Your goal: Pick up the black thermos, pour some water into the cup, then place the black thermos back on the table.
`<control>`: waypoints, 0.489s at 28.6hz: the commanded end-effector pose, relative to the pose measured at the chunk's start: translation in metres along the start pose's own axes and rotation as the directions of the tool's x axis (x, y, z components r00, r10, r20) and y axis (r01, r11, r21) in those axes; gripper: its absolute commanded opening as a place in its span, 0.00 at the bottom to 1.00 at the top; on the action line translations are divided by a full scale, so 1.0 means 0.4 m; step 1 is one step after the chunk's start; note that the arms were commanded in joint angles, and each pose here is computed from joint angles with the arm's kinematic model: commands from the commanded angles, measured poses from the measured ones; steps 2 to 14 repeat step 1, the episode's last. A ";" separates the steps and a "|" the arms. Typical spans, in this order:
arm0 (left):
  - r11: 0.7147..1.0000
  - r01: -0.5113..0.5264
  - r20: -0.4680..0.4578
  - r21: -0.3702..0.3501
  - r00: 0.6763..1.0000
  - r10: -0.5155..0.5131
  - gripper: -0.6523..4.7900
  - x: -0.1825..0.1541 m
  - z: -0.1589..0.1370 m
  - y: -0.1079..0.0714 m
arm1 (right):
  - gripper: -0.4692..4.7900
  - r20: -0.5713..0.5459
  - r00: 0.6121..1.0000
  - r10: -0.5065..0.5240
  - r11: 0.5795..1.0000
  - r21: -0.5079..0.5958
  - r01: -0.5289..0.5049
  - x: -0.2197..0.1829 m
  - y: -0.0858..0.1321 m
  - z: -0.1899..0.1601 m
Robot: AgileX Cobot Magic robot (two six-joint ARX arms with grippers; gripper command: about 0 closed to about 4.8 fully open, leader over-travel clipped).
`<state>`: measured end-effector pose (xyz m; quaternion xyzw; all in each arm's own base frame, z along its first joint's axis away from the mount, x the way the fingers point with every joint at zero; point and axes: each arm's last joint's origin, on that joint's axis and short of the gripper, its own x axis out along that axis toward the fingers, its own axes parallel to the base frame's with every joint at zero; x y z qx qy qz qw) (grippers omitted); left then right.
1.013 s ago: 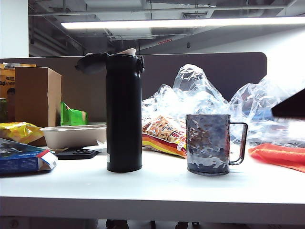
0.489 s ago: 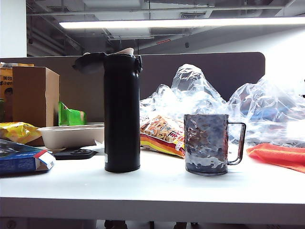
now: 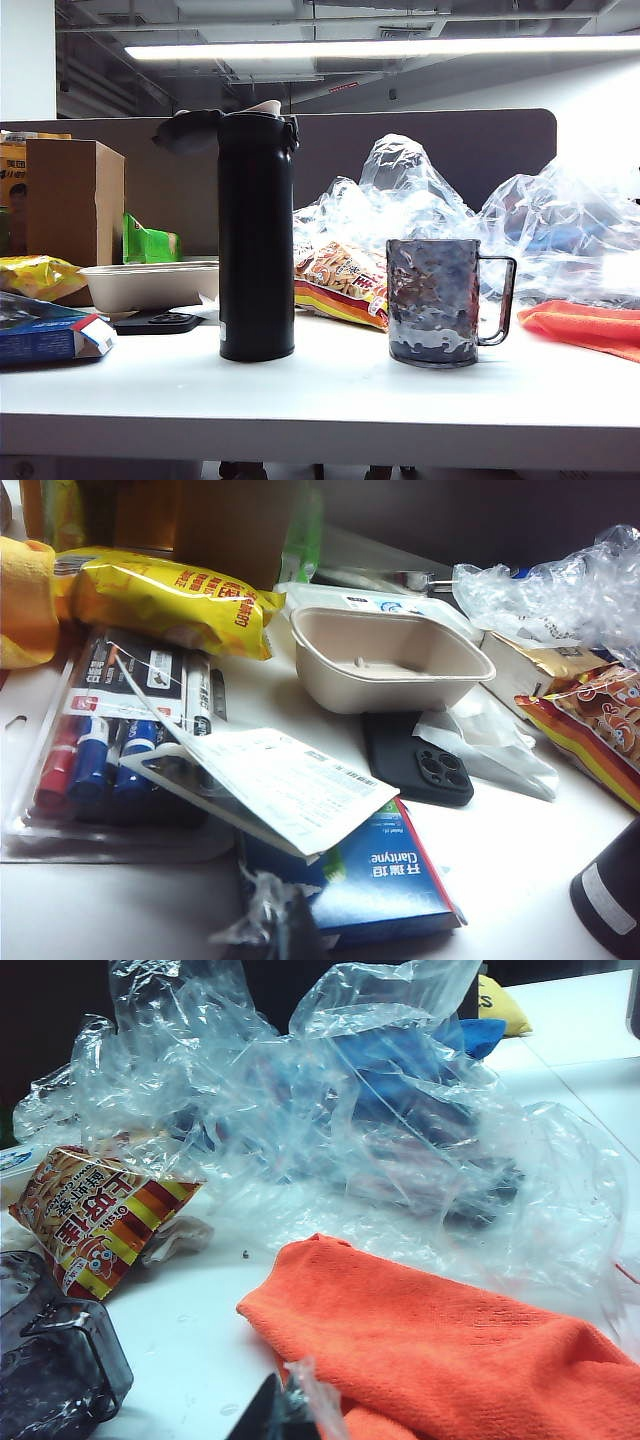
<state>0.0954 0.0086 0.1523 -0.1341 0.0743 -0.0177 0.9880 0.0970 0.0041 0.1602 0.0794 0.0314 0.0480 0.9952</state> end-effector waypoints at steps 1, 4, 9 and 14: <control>1.000 -0.003 -0.011 -0.001 1.000 0.003 0.11 0.000 -0.003 0.001 | 0.10 0.009 1.000 0.002 1.000 -0.001 -0.002 0.001 0.000 -0.001; 1.000 -0.003 -0.011 -0.001 1.000 0.003 0.11 0.000 -0.003 0.001 | 0.10 0.009 1.000 0.002 1.000 -0.001 -0.002 0.001 0.000 -0.001; 1.000 -0.003 -0.011 -0.001 1.000 0.003 0.11 0.000 -0.003 0.001 | 0.10 0.009 1.000 0.002 1.000 -0.001 -0.002 0.001 0.000 -0.001; 1.000 -0.003 -0.011 -0.001 1.000 0.003 0.11 0.000 -0.003 0.001 | 0.10 0.009 1.000 0.002 1.000 -0.001 -0.002 0.001 0.000 -0.001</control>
